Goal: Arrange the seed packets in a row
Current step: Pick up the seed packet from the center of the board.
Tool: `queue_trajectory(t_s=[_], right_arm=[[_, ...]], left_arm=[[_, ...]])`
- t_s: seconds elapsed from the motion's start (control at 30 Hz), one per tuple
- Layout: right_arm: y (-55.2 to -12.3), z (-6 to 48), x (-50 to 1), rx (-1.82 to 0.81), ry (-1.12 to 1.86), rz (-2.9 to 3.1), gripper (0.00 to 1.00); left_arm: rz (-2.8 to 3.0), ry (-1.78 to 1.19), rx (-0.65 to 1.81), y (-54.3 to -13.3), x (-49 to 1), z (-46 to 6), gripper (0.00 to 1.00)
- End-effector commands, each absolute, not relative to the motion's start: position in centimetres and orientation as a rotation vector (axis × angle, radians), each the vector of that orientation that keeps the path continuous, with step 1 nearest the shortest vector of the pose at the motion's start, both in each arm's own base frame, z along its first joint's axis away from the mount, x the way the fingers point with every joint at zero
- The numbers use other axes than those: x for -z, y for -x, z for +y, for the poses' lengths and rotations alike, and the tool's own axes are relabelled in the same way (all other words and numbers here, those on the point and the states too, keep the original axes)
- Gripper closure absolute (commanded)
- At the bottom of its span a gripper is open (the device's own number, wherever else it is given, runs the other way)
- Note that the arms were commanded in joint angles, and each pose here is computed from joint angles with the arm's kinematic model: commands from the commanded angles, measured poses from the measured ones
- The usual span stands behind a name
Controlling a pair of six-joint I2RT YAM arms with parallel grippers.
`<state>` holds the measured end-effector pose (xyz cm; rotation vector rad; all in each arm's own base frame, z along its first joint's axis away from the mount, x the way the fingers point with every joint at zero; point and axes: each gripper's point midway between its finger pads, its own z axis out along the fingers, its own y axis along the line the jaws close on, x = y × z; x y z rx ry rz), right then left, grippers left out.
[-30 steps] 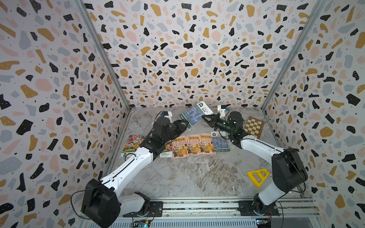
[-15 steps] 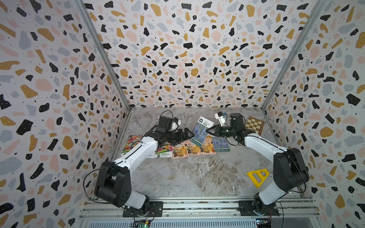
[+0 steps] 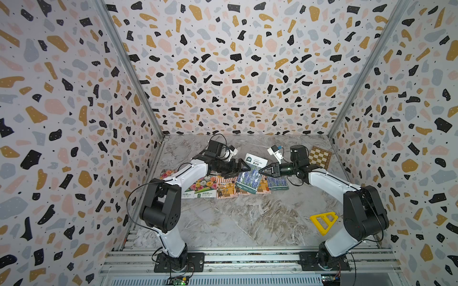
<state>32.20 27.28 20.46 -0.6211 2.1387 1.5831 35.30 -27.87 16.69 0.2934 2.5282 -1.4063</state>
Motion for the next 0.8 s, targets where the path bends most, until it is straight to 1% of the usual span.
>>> queue_trajectory(t_s=[0.0, 0.1, 0.17, 0.27, 0.4, 0.57, 0.67, 0.77], right_arm=[[-31.5, 27.4, -22.6, -1.635, 0.687, 2.054, 1.00], [-31.9, 27.2, -22.0, -1.627, 0.671, 2.077, 1.00], [-32.4, 27.0, -21.4, -1.610, 0.636, 2.112, 1.00], [-33.0, 26.8, -20.4, -1.575, 0.592, 2.158, 1.00], [-33.8, 26.6, -19.4, -1.528, 0.540, 2.199, 1.00], [-34.6, 26.1, -18.7, -1.473, 0.504, 2.232, 1.00], [-35.1, 25.9, -18.5, -1.427, 0.475, 2.247, 1.00], [-35.3, 25.9, -18.7, -1.422, 0.456, 2.241, 1.00]], left_arm=[[2.393, -0.393, 1.558, -35.6, -19.8, -29.2, 0.02], [2.367, -0.424, 1.597, -35.2, -20.5, -29.4, 0.09], [2.348, -0.440, 1.626, -34.9, -21.1, -29.5, 0.21], [2.346, -0.433, 1.624, -34.7, -21.3, -29.4, 0.35], [2.346, -0.431, 1.628, -34.2, -21.4, -29.2, 0.49], [2.345, -0.430, 1.624, -33.9, -21.5, -29.1, 0.62], [2.320, -0.426, 1.646, -34.1, -21.7, -29.2, 0.72], [2.327, -0.407, 1.658, -34.3, -21.2, -29.3, 0.85]])
